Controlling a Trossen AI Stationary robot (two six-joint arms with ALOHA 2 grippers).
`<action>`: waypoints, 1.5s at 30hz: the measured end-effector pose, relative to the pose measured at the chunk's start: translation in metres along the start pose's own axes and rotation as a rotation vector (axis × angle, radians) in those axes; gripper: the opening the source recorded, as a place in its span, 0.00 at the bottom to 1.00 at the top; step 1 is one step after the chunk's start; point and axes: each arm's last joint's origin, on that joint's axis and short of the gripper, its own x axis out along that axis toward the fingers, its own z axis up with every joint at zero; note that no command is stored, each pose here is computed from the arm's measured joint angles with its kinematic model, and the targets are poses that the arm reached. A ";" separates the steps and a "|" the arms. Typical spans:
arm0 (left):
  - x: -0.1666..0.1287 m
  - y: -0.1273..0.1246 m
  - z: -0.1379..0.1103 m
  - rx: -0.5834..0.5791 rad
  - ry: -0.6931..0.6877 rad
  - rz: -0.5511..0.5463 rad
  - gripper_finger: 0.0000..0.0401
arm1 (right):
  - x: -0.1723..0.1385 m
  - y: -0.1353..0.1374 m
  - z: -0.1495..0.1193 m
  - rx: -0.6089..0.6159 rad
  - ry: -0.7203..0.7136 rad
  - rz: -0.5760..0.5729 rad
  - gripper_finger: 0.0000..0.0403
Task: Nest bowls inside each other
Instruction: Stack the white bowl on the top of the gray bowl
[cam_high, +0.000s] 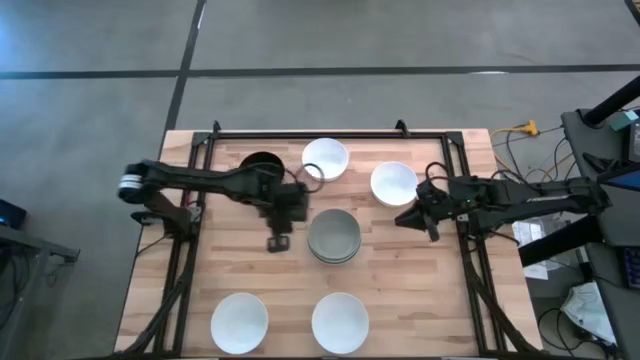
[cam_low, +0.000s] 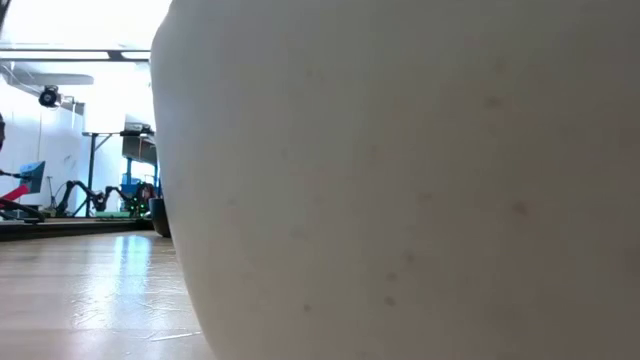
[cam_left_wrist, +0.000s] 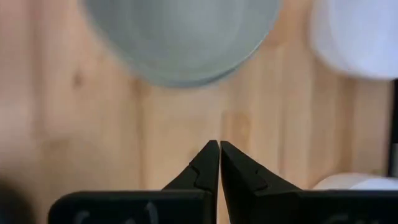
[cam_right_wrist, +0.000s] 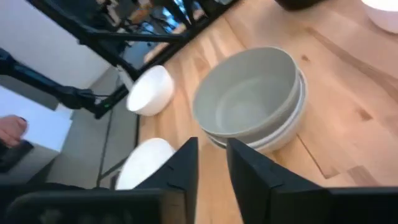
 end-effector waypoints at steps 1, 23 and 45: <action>-0.005 0.001 -0.009 0.001 -0.011 0.028 0.00 | 0.002 -0.001 0.000 -0.002 0.008 -0.009 0.24; -0.063 0.012 -0.147 -0.245 -0.298 0.196 0.09 | 0.052 -0.020 0.015 -0.091 0.265 -0.617 0.53; -0.046 0.016 -0.160 -0.352 -0.214 0.179 0.61 | 0.102 -0.081 0.035 -0.037 0.484 -0.799 0.53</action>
